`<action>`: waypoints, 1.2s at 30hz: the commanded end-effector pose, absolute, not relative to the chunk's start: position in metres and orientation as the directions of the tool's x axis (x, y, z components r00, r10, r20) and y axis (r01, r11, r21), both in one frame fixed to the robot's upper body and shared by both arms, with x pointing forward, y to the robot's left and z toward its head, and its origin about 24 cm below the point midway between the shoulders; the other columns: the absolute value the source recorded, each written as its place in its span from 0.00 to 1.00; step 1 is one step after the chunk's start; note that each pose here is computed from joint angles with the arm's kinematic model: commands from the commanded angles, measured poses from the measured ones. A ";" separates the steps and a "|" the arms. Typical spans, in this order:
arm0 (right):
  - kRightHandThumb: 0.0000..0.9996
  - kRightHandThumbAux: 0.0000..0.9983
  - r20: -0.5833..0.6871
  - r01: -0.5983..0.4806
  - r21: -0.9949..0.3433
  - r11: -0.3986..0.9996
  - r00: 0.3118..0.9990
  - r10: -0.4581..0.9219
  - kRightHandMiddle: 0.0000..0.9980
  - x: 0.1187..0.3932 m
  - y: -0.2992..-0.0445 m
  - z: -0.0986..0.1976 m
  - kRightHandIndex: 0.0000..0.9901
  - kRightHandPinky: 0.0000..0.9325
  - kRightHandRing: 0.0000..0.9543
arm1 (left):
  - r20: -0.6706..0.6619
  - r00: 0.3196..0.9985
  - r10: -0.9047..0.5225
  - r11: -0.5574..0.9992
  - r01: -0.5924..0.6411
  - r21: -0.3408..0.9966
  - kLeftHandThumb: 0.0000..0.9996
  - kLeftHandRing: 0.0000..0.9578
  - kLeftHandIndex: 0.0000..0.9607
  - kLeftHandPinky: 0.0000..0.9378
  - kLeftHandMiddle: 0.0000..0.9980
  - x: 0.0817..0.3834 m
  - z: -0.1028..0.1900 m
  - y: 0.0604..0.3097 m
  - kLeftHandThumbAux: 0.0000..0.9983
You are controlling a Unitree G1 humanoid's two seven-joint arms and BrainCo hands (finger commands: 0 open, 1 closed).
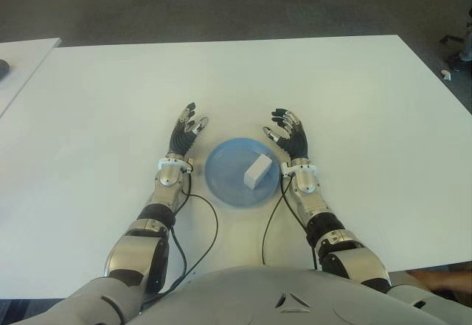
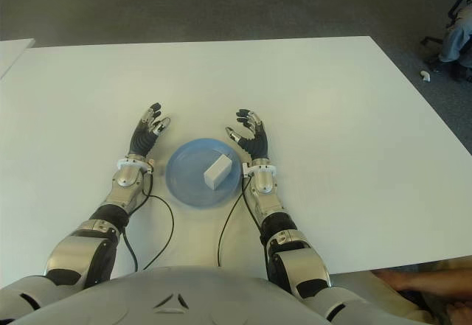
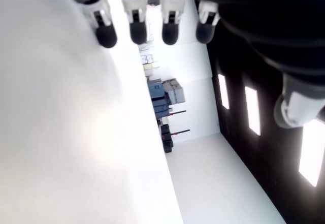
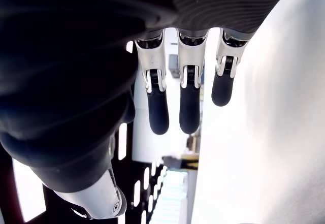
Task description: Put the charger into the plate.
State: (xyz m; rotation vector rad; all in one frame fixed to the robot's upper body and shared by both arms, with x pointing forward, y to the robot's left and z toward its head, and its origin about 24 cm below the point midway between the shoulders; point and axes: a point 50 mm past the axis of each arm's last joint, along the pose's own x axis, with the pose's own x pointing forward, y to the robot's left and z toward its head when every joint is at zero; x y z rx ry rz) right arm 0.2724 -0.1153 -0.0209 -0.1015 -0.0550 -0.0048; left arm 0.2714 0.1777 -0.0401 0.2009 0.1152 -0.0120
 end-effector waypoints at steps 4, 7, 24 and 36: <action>0.00 0.81 -0.223 0.020 -0.145 0.989 0.973 -0.053 0.21 0.223 -0.132 -0.076 0.16 0.23 0.23 | -0.471 0.882 0.022 0.984 0.065 0.167 0.10 0.00 0.00 0.00 0.00 0.231 -0.090 0.186 0.42; 0.00 0.79 -0.222 0.024 -0.139 0.990 0.973 -0.055 0.15 0.224 -0.131 -0.075 0.11 0.19 0.18 | -0.495 0.869 0.027 0.986 0.058 0.155 0.11 0.00 0.00 0.00 0.00 0.231 -0.091 0.186 0.41; 0.02 0.79 -0.302 0.114 -0.042 0.993 0.946 -0.121 0.00 0.223 -0.131 -0.078 0.00 0.05 0.00 | -0.526 0.850 0.019 0.992 0.049 0.114 0.14 0.00 0.00 0.00 0.00 0.230 -0.091 0.179 0.43; 0.05 0.76 -0.356 0.118 -0.030 0.993 0.927 -0.121 0.00 0.228 -0.138 -0.082 0.00 0.02 0.00 | -0.522 0.853 0.006 0.996 0.043 0.081 0.14 0.00 0.00 0.00 0.00 0.230 -0.092 0.177 0.46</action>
